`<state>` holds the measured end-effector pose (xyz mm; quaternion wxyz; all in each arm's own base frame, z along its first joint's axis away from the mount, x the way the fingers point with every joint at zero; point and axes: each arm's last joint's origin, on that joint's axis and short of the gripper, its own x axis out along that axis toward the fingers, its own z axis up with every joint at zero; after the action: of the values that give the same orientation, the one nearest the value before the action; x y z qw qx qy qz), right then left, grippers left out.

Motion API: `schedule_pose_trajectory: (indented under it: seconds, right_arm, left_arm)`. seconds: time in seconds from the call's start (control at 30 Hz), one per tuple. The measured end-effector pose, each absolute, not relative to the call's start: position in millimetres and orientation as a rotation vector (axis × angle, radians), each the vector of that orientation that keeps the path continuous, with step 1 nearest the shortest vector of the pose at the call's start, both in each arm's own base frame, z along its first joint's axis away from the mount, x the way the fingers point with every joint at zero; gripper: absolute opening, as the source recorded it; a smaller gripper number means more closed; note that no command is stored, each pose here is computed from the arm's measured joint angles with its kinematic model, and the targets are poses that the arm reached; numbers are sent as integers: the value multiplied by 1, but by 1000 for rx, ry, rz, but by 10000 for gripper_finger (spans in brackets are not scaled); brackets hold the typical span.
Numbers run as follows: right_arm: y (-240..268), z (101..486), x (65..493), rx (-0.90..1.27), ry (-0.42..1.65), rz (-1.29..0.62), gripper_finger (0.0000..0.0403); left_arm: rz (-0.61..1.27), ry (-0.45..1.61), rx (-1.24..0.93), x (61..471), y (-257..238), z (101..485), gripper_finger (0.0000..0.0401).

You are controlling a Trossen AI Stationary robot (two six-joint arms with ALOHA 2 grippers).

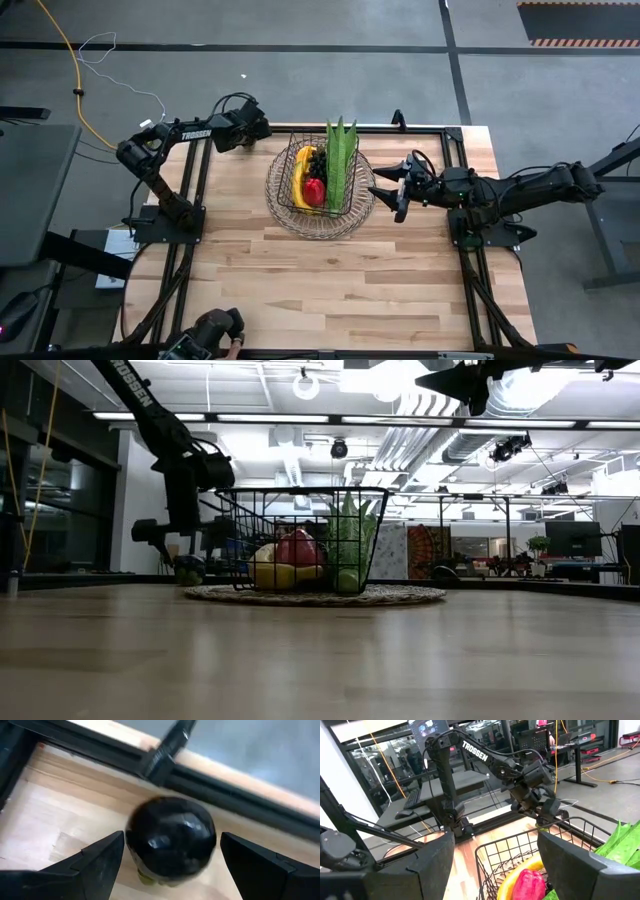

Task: Build produce basket
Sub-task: Put the mangosteen into the wire basket

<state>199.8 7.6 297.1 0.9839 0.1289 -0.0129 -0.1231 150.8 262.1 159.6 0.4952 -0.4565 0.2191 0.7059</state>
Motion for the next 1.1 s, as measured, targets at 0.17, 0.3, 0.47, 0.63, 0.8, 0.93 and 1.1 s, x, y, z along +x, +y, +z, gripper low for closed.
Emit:
schedule_pose_trajectory:
  seconds: [0.17,0.3,0.47,0.63,0.8,0.93,1.1]
  right_arm:
    - [8,297,200,259,-26,-248,277]
    - [8,297,200,279,-28,-248,277]
    - [7,297,200,299,-31,-248,277]
    - [8,297,200,311,-32,-247,277]
    - [7,296,200,308,-25,-249,277]
    - [8,295,200,306,-13,-250,277]
    - [7,295,200,305,-8,-251,277]
  left_arm:
    - [1648,703,-1024,167,263,151,311]
    - [1665,743,-1052,175,262,139,298]
    - [1710,704,-1109,176,263,133,281]
    - [1680,682,-1058,178,268,139,270]
    - [1680,706,-957,181,276,152,269]
    - [1689,679,-924,179,283,159,269]
    - [1693,698,-917,172,288,159,269]
